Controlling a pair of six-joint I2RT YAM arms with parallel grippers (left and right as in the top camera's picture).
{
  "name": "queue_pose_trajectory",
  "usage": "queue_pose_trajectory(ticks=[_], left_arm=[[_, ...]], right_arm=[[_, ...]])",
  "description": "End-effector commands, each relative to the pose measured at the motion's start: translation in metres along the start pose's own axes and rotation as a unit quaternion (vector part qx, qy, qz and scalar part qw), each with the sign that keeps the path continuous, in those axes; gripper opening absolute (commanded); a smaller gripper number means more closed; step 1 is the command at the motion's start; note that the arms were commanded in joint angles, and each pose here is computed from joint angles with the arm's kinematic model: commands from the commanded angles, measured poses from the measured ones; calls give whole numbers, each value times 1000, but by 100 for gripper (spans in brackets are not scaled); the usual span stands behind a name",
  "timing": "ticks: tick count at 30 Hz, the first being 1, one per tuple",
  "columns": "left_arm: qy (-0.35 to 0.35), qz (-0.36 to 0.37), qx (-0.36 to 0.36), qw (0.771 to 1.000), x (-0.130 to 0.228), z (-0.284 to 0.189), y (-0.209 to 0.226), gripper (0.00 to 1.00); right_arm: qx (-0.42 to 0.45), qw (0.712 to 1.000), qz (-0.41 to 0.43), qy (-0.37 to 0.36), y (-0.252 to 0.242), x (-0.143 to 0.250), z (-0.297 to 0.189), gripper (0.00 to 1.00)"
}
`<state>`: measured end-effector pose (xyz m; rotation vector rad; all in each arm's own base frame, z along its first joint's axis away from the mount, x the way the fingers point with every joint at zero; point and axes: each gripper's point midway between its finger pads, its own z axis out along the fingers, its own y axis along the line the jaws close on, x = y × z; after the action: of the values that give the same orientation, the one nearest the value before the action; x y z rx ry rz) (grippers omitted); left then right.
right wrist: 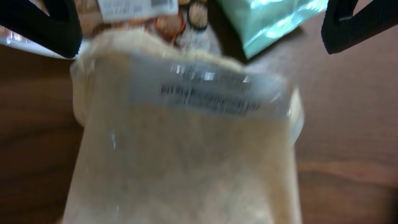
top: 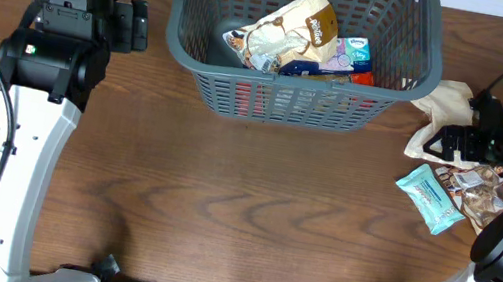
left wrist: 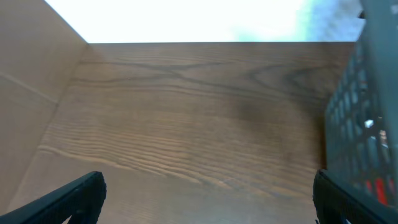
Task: Pack container
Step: 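Move the right gripper to the beige pouch and grasp it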
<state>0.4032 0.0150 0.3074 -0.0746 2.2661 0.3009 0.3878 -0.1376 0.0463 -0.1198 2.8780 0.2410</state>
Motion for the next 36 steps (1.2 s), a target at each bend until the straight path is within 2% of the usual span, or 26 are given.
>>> queue_pose_trajectory(ticks=[1, 11, 28, 36], left_arm=[[-1, -5, 23, 1000, -2, -1, -7, 99], [11, -2, 23, 1000, 4, -1, -7, 99], [13, -1, 23, 1000, 5, -1, -7, 99], [14, -1, 23, 1000, 5, -1, -7, 99]], right_arm=[[8, 1000, 1, -2, 0, -6, 5, 99], [14, 999, 24, -42, -3, -29, 14, 99], [-21, 997, 62, -33, 2, -26, 42, 99], [-68, 994, 84, -8, 12, -13, 71, 79]])
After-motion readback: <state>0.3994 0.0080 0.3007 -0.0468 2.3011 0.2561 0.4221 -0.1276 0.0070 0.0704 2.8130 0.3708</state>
